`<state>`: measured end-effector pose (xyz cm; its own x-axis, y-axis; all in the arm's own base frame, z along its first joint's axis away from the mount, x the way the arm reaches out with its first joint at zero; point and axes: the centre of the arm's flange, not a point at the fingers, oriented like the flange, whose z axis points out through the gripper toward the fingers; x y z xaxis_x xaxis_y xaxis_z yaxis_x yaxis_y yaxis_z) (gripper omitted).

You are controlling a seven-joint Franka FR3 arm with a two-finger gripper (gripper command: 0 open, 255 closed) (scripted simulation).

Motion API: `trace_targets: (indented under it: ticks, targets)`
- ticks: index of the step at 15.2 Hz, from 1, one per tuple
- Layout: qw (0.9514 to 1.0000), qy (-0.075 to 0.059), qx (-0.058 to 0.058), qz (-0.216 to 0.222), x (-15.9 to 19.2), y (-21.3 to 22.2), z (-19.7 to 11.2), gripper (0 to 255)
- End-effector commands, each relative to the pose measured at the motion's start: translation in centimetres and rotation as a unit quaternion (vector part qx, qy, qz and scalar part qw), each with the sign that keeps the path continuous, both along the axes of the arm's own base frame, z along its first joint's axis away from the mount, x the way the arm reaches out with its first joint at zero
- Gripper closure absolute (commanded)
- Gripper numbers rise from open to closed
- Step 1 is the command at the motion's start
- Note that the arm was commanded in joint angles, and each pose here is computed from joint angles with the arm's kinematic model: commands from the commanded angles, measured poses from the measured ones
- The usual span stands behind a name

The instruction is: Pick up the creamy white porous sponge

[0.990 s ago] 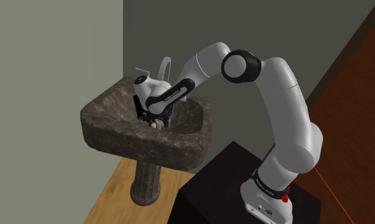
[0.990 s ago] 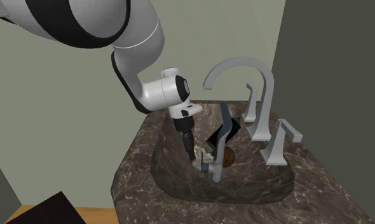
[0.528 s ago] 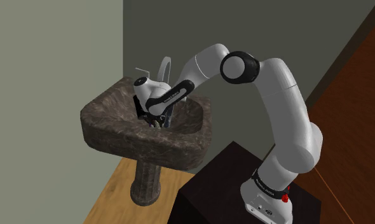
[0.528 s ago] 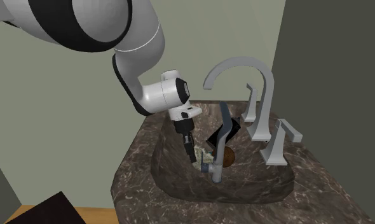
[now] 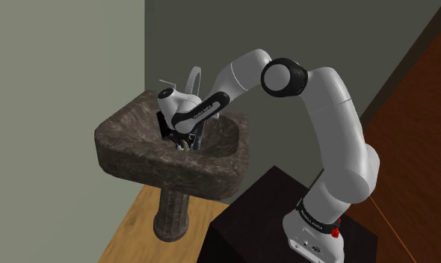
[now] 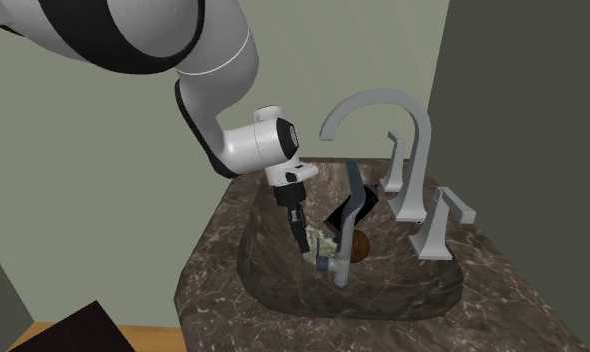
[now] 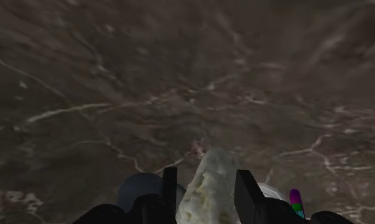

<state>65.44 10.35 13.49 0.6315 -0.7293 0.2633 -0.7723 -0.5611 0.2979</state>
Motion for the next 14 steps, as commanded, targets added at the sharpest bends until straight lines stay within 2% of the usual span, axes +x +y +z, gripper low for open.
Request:
trace_targets:
  ticks: [1,12,14]
  targets:
    - [1.0,0.0,0.0,0.0,0.0,0.1,1.0,255]
    - [1.0,0.0,0.0,0.0,0.0,0.1,6.8,255]
    - [1.0,0.0,0.0,0.0,0.0,0.1,6.9,255]
